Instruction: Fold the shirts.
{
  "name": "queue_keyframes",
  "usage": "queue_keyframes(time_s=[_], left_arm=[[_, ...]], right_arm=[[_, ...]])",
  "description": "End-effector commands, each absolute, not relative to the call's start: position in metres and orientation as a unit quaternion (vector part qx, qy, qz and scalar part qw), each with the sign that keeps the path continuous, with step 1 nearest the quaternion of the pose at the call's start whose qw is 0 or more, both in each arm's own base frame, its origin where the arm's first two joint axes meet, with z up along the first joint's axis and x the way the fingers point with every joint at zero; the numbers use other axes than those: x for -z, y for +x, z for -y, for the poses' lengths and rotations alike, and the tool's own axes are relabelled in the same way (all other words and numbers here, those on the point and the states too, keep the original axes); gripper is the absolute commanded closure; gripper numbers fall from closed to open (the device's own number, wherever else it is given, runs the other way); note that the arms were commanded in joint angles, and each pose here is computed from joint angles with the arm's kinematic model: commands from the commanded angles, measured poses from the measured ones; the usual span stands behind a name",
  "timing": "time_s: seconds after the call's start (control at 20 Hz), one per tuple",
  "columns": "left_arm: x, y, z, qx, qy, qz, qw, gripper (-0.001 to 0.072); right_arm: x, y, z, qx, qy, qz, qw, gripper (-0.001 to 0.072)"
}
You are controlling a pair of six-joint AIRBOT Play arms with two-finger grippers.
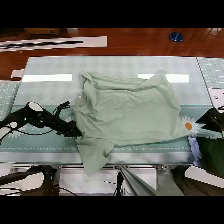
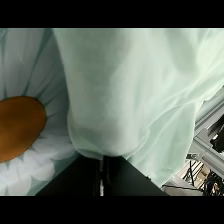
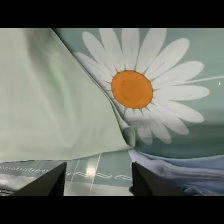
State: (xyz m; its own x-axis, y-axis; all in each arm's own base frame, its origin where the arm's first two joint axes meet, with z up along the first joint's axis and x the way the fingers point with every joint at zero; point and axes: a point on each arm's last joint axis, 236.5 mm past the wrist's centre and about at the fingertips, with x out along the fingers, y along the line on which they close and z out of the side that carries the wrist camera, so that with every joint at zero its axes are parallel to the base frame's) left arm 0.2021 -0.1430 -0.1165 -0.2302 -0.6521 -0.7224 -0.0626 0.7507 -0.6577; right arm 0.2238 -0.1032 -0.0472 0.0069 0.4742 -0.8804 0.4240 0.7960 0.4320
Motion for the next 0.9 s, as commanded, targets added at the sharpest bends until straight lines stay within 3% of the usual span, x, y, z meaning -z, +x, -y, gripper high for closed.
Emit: queue_keyframes(time_s=[0.0, 0.45, 0.85], left_arm=[[0.115, 0.205, 0.145, 0.258, -0.249, -0.736, 0.574, 0.0685], [0.115, 0.205, 0.146, 0.259, -0.248, -0.736, 0.575, 0.0686], [0.116, 0.206, 0.146, 0.260, -0.247, -0.735, 0.576, 0.0686]], right_arm=[[0.069, 0.207, 0.101, -0.016, 0.311, -0.717, 0.624, 0.0216], [0.090, 0.208, 0.087, -0.014, 0.328, -0.708, 0.626, 0.0216], [0.101, 0.232, 0.072, 0.005, 0.276, -0.718, 0.639, 0.0237]])
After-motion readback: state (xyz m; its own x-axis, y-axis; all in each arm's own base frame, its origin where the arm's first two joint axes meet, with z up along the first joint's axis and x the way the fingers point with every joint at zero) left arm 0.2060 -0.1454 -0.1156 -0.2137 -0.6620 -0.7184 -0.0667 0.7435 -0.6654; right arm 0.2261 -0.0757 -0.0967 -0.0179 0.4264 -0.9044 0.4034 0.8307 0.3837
